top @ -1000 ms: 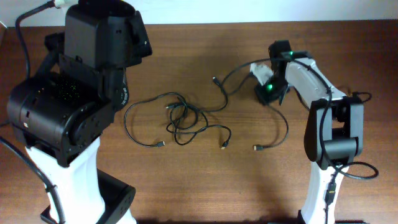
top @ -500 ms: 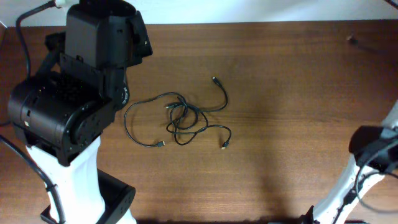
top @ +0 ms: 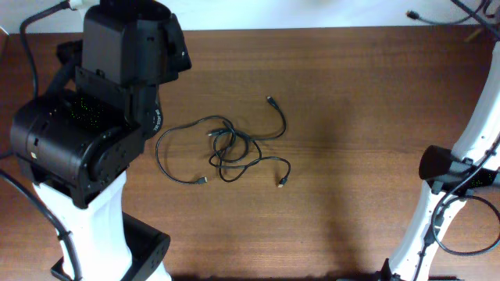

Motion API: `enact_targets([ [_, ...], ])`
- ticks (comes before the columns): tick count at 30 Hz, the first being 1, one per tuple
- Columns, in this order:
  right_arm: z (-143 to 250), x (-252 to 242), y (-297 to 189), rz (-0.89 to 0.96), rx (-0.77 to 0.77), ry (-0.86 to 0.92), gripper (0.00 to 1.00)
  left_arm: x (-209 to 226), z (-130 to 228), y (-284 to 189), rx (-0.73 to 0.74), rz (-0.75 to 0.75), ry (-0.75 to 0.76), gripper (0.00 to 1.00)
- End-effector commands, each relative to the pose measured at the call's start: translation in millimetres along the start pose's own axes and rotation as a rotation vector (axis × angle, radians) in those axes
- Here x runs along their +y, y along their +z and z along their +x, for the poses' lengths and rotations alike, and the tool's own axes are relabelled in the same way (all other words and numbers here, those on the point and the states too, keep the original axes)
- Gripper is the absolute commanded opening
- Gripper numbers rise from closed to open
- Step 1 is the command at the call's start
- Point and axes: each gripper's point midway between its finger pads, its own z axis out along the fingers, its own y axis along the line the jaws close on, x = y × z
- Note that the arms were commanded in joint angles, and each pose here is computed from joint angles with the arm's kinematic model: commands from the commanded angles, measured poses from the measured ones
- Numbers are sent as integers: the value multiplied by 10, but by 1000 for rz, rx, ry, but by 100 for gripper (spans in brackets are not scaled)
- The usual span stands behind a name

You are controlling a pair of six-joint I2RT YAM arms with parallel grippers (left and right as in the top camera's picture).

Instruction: Untangle cables

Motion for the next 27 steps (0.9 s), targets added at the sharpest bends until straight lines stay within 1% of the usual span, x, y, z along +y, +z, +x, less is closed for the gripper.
enact_targets([
  [1,508,21,407,-36,110,30,4,82,-34,-14,-18,-36,-9,99],
  [3,861,-114,617,-19,177,45,4,82,-34,-14,-18,-36,-9,99],
  [6,1628,-393,929,15,303,79,4,83,-34,-14,-18,-36,-9,99],
  [8,1950,-480,1021,37,348,87,4,82,-33,-14,-18,-36,-8,99],
  [9,2151,-568,1047,85,385,83,4,82,-34,-14,-18,-36,-9,99],
  [10,2226,-646,1047,121,399,78,4,82,-33,-14,-18,-36,-8,99],
  [11,2389,-725,1042,152,435,67,4,82,-33,-14,-18,-36,-8,99],
  [12,2445,-742,1039,154,446,70,4,83,-33,-14,-18,-36,-9,99],
  [13,2504,-762,1040,157,458,75,43,77,-32,-10,-17,-35,-8,99],
  [14,2524,-760,1044,158,461,83,99,78,-31,-10,-16,-35,-8,99],
  [16,2495,-763,1021,159,466,81,99,78,-31,-10,-17,-36,-8,99],
  [18,2294,-826,897,202,469,69,99,79,-31,-10,-17,-36,-8,99],
  [19,2007,-830,739,207,455,67,99,79,-32,-10,-17,-36,-8,99],
  [20,1843,-832,637,209,446,68,99,79,-32,-10,-17,-37,-8,99],
  [21,1497,-791,412,211,414,85,99,78,-31,-8,-17,-36,-7,99],
  [22,1253,-723,277,205,377,78,99,74,-21,2,-12,-39,-3,99],
  [23,1135,-614,189,186,366,70,99,62,0,25,-4,-42,5,99],
  [25,1190,-331,155,136,409,42,99,33,60,88,20,-54,27,99],
  [27,1347,153,106,22,489,25,99,59,73,134,20,-92,43,99],
])
